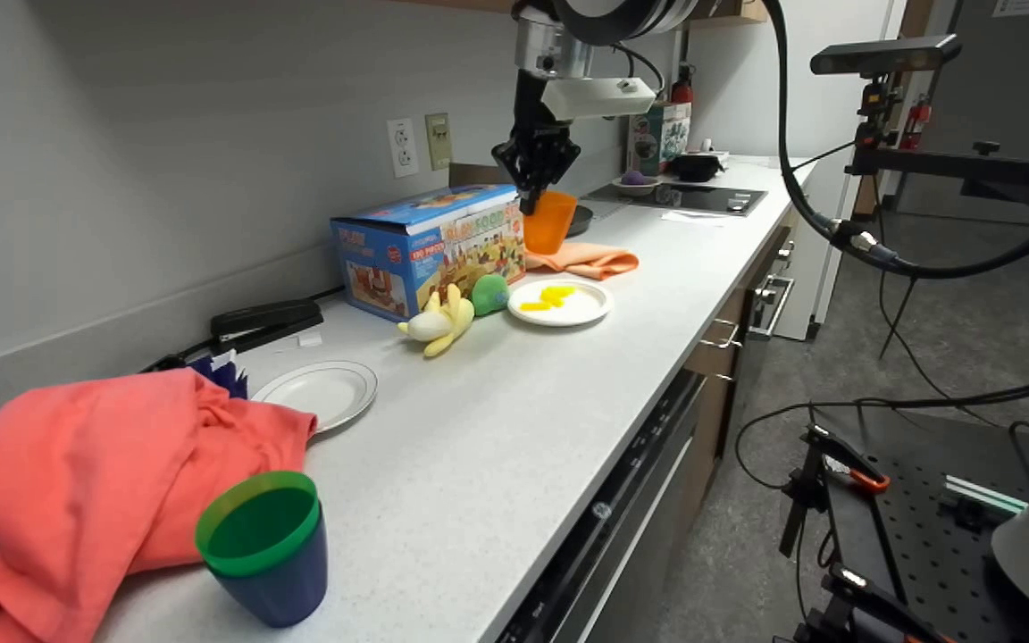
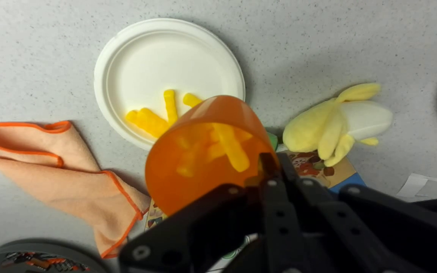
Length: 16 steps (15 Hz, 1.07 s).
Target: Pick up the orange cup and pour the fries out of the cup and onto the white plate
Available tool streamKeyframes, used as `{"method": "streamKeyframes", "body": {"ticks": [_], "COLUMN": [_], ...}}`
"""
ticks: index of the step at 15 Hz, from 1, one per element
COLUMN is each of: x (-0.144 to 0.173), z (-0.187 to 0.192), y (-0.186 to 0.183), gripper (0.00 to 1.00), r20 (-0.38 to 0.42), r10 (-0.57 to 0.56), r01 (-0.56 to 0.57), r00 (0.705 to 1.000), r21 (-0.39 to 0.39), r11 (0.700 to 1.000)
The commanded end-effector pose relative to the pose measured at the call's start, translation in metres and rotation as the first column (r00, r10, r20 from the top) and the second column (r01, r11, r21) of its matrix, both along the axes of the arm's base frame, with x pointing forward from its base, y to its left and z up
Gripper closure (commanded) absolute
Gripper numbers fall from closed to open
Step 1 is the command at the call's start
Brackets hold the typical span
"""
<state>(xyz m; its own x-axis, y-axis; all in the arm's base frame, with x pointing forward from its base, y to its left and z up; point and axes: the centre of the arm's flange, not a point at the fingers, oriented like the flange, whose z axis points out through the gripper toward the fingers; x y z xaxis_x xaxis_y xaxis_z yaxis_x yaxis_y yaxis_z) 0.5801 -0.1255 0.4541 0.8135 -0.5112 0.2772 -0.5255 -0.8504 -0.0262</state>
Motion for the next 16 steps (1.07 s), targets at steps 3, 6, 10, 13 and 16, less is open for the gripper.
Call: {"method": "streamKeyframes", "body": {"ticks": [3,6,10,13,16], "x": [0.003,0.002,-0.005,-0.006,-0.006], "z": [-0.009,-0.021,-0.034,-0.035,-0.032], "y": [-0.014,-0.034,-0.077,-0.107,-0.125], "gripper": [0.99,0.99,0.99,0.99,0.99], "r20": [-0.031,-0.06,-0.09,-0.108,-0.115], "r10": [-0.038,-0.098,-0.199,-0.25,-0.266], "r01": [0.041,0.109,0.218,0.27,0.282], "r00": [0.999,0.993,0.976,0.962,0.957], "r21": [0.106,0.222,0.36,0.481,0.584], "r11": [0.993,0.969,0.907,0.834,0.762]}}
